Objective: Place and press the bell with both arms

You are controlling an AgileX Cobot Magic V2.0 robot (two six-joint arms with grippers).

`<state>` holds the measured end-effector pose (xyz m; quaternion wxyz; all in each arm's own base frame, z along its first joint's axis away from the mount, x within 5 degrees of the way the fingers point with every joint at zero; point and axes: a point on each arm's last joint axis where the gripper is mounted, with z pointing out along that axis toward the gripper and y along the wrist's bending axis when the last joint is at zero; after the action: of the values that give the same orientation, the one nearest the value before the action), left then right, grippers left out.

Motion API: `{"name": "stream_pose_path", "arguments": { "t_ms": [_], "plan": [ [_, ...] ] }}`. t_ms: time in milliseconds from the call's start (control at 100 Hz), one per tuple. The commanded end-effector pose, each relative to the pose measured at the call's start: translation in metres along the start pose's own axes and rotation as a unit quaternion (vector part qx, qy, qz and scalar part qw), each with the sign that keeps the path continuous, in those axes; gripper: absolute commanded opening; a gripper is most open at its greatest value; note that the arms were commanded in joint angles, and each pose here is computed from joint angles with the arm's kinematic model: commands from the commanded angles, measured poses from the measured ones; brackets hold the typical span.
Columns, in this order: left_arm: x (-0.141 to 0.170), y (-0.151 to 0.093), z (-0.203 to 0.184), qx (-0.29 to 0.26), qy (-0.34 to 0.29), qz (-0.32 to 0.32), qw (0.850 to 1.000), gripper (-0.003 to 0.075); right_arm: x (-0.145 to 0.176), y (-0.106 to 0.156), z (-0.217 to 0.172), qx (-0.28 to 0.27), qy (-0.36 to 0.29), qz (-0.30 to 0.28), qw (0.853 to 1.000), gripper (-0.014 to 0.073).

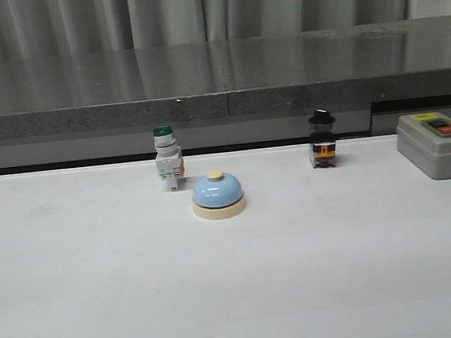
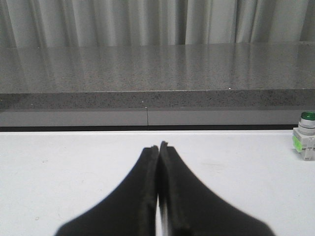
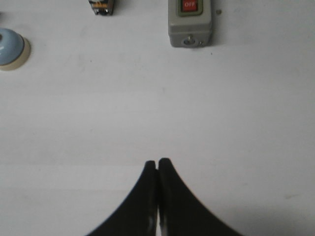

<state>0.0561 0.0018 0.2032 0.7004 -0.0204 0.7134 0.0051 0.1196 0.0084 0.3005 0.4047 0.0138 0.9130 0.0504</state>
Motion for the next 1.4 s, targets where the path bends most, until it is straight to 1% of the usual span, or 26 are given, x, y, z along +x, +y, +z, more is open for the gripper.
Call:
{"name": "stream_pose_path", "arguments": {
  "t_ms": [0, 130, 230, 330, 480, 550, 620, 680, 770, 840, 910, 960, 1010, 1390],
  "plan": [
    [0.006, 0.001, -0.001, -0.002, -0.032, -0.005, 0.999, -0.002, -0.002, 0.0, -0.012, -0.004, -0.092, 0.005, 0.996, -0.0069],
    [0.006, 0.001, -0.001, -0.002, -0.032, -0.005, 0.999, -0.002, 0.016, -0.002, -0.017, -0.006, -0.177, 0.005, 0.984, -0.0069],
    [0.006, 0.001, -0.001, -0.002, -0.032, -0.005, 0.999, -0.002, 0.03, -0.004, -0.02, -0.007, -0.246, 0.004, 0.969, -0.0069],
    [0.006, 0.001, -0.001, -0.002, -0.032, -0.005, 0.999, -0.002, 0.047, -0.007, -0.019, -0.008, -0.301, 0.004, 0.954, -0.0069],
    [0.006, 0.001, -0.001, -0.002, -0.032, -0.005, 0.999, -0.002, 0.069, -0.009, -0.016, -0.009, -0.343, 0.003, 0.939, -0.0069],
    [0.006, 0.001, -0.001, -0.002, -0.032, -0.005, 0.999, -0.002, 0.078, -0.01, -0.015, -0.004, -0.362, -0.006, 0.932, -0.0069],
    [0.006, 0.001, -0.001, -0.002, -0.032, -0.005, 0.999, -0.002, 0.086, -0.012, -0.014, 0.004, -0.385, -0.024, 0.923, -0.0069],
    [0.006, 0.001, -0.001, -0.002, -0.032, -0.005, 0.999, -0.002, 0.092, -0.013, -0.013, 0.01, -0.41, -0.036, 0.911, -0.0069],
    [0.006, 0.001, -0.001, -0.002, -0.032, -0.005, 0.999, -0.002, 0.095, -0.013, -0.008, 0.008, -0.441, -0.037, 0.897, -0.0069],
    [0.006, 0.001, -0.001, -0.002, -0.032, -0.005, 0.999, -0.002, 0.098, -0.014, -0.003, 0.008, -0.453, -0.036, 0.89, -0.0069],
    [0.006, 0.001, -0.001, -0.002, -0.032, -0.005, 0.999, -0.002, 0.104, -0.015, 0.004, 0.007, -0.453, -0.033, 0.891, -0.0069],
    [0.006, 0.001, -0.001, -0.002, -0.032, -0.005, 0.999, -0.002, 0.106, -0.015, 0.007, 0.007, -0.433, -0.032, 0.901, -0.0069],
    [0.006, 0.001, -0.001, -0.002, -0.032, -0.005, 0.999, -0.002, 0.106, -0.015, 0.007, 0.008, -0.431, -0.032, 0.902, -0.0069],
    [0.006, 0.001, -0.001, -0.002, -0.032, -0.005, 0.999, -0.002, 0.106, -0.015, 0.007, 0.008, -0.433, -0.032, 0.901, -0.0069]
  ]
}}
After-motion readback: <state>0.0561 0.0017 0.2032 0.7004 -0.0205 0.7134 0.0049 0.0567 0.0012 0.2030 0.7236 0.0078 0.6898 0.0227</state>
